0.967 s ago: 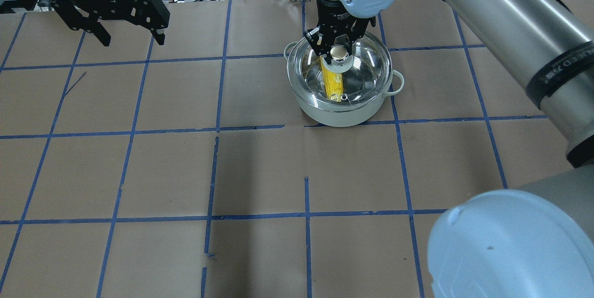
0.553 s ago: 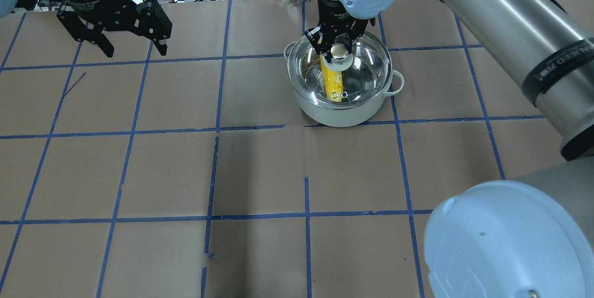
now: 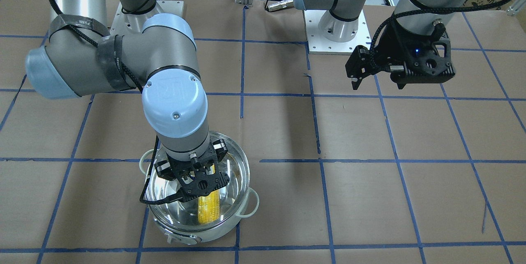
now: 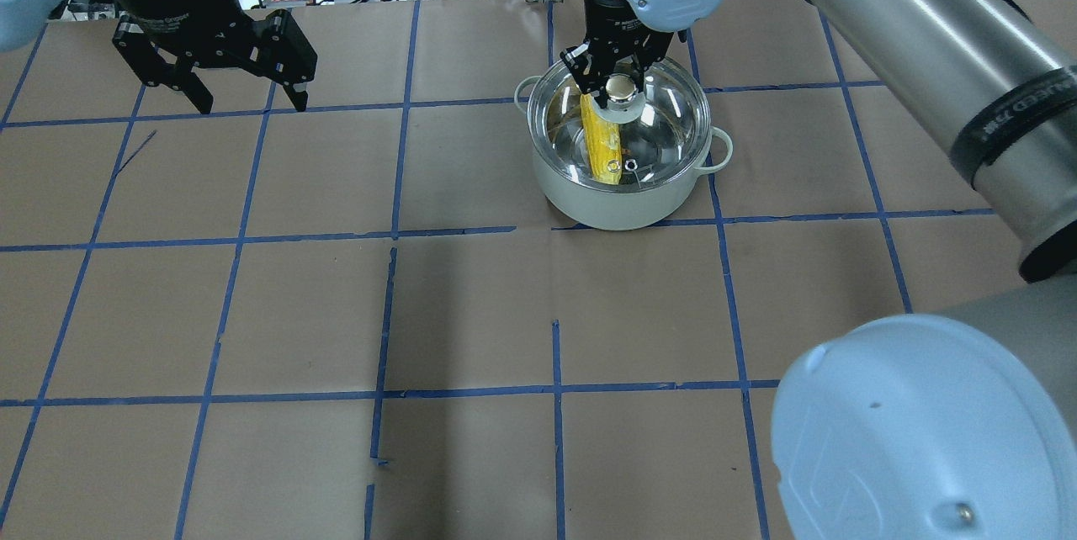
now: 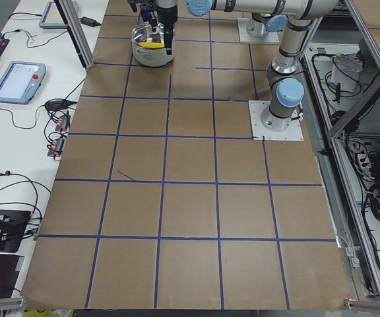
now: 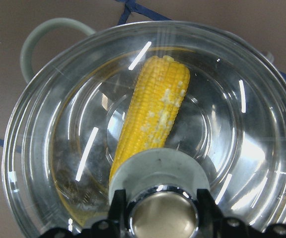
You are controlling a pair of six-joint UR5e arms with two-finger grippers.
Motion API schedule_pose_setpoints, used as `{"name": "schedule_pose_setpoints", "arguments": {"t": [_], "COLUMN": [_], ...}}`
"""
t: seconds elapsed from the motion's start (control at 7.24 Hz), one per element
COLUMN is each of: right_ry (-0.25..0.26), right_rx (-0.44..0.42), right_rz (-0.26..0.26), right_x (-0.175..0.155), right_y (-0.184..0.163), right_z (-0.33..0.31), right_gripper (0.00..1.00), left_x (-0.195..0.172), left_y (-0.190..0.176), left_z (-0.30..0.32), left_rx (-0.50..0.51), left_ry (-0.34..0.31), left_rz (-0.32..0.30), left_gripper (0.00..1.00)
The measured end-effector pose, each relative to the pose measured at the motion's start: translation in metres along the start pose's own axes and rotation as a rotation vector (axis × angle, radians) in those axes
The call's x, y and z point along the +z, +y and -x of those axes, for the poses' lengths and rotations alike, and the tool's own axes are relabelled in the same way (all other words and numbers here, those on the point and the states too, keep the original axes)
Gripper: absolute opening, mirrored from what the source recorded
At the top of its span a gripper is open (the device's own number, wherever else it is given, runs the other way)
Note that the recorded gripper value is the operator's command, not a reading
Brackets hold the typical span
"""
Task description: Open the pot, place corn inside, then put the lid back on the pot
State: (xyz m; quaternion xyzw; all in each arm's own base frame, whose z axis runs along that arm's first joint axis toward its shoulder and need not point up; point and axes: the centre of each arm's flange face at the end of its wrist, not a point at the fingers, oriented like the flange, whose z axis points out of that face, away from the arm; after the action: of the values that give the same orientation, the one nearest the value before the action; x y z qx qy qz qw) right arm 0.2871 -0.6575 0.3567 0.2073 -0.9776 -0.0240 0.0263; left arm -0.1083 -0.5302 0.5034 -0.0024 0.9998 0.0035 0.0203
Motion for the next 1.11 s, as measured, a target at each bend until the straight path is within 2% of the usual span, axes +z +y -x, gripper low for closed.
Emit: {"name": "schedule_pose_setpoints", "arguments": {"t": [0.28,1.11], "right_ry": [-0.001,-0.012], "right_rx": [-0.004,-0.007], "right_rz": [-0.001,-0.019], "right_x": [-0.0003,-0.0010], "right_y": [0.0000,-0.0018], "right_z": [-0.0043,-0.0030], "right_gripper": [0.36,0.37], "left_x": [0.0053,0.0099], "left_y": [0.0022,0.0029], "left_z": [-0.0004,-0.0006], "left_rx": [0.004,0.007], "left_ry": [0.001,0.000], "left_rz": [-0.019,-0.019], "left_gripper": [1.00,1.00]}}
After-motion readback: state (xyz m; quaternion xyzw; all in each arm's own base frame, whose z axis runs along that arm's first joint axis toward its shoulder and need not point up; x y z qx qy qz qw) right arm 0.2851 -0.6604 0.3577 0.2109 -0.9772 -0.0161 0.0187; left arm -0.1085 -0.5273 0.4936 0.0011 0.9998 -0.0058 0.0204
